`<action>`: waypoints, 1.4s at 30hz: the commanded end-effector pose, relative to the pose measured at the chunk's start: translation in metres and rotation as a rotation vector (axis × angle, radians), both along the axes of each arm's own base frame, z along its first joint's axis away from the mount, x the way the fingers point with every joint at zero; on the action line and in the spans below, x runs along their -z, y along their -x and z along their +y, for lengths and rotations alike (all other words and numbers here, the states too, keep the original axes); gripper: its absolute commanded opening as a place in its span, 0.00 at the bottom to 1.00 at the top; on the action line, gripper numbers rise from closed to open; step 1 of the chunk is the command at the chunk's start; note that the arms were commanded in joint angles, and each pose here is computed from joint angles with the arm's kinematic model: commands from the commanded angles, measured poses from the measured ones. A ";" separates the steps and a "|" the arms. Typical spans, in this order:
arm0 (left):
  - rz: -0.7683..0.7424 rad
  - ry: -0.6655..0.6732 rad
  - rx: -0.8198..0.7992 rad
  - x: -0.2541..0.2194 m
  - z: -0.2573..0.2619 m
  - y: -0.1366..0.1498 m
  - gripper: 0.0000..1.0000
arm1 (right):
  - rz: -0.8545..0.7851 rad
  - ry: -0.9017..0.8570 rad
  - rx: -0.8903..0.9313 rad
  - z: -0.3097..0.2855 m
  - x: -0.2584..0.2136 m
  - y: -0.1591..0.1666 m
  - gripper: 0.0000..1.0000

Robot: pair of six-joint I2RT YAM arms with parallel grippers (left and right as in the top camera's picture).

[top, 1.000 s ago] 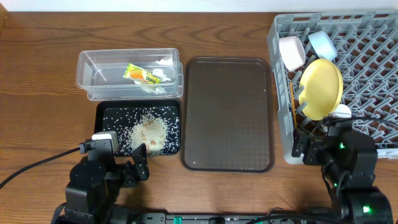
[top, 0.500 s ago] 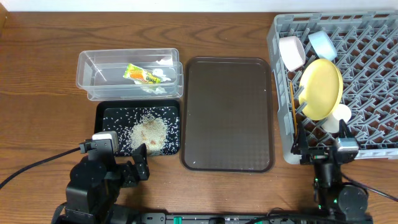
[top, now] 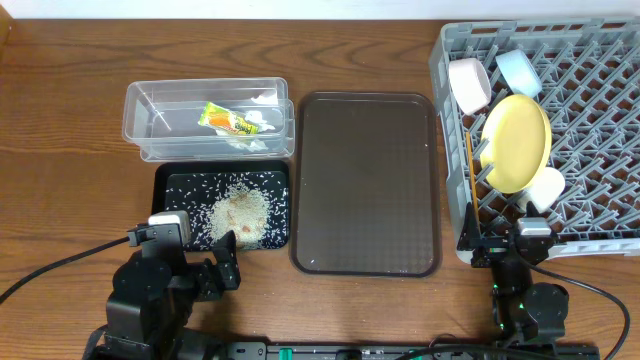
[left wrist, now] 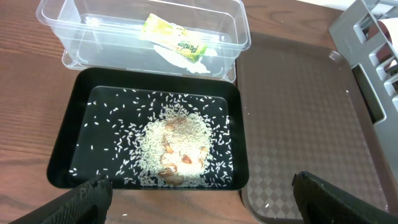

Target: Sort waste into correct bins and load items into the dishwasher rack

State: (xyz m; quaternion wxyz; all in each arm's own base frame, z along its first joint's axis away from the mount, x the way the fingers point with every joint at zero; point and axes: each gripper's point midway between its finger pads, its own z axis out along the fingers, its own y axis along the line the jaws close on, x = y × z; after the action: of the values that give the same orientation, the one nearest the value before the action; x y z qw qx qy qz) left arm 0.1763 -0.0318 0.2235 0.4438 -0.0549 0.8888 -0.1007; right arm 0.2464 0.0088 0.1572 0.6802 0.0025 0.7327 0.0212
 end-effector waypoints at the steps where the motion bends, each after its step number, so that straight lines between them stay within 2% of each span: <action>1: 0.005 -0.003 -0.001 0.002 0.000 0.000 0.95 | 0.003 0.016 -0.003 0.001 0.001 0.000 0.99; 28: 0.023 -0.026 0.002 0.012 0.003 0.003 0.95 | 0.003 0.016 -0.003 0.001 0.001 0.000 0.99; 32: -0.051 -0.069 -0.011 0.027 0.010 -0.009 0.95 | 0.003 0.016 -0.003 0.001 0.001 0.000 0.99; 38: -0.247 -0.054 -0.068 0.050 0.018 -0.034 0.95 | 0.003 0.016 -0.003 0.001 0.001 0.000 0.99; 42: -0.396 -0.089 -0.057 0.052 0.018 -0.047 0.95 | 0.003 0.016 -0.003 0.001 0.001 0.000 0.99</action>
State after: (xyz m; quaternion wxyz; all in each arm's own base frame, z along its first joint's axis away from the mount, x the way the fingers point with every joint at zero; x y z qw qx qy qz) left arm 0.2212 -0.0165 0.1754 0.5957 -0.0578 0.7973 -0.0781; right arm 0.2464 0.0088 0.1571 0.6799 0.0026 0.7330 0.0210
